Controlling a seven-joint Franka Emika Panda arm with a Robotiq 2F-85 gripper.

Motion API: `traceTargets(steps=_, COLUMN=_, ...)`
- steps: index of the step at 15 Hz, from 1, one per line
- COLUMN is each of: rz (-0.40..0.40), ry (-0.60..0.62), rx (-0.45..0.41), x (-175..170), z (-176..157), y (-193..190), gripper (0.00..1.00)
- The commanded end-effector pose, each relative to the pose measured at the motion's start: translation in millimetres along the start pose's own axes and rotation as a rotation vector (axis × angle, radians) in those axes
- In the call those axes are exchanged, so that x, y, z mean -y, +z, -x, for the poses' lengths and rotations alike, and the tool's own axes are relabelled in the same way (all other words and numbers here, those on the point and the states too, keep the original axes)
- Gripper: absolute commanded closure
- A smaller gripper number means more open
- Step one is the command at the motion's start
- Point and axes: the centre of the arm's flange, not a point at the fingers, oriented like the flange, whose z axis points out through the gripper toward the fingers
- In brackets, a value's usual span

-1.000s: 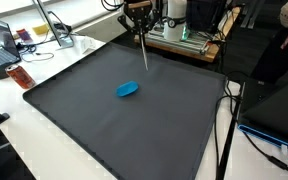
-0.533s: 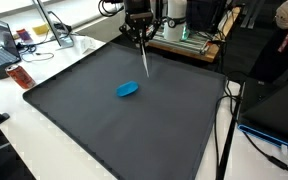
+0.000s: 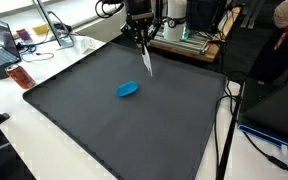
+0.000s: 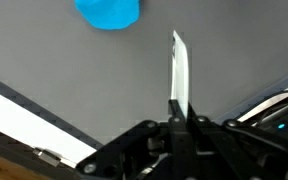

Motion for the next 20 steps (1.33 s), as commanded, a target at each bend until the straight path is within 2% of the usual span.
traceTargets(steps=1, rz=-0.035, ry=-0.112, rx=0.006, x=-23.8, z=-4.3, y=0.4, gripper=0.99)
traceTargets(steps=4, rz=-0.008, ry=-0.171, rx=0.032, x=-45.5, z=-2.0, y=12.2, gripper=0.99)
traceTargets(steps=11, rz=-0.01, ry=-0.248, rx=0.109, x=-90.6, z=23.3, y=50.8, gripper=0.99)
traceTargets(steps=20, rz=-0.047, ry=-0.272, rx=0.15, x=-105.1, z=52.3, y=80.5, gripper=0.99)
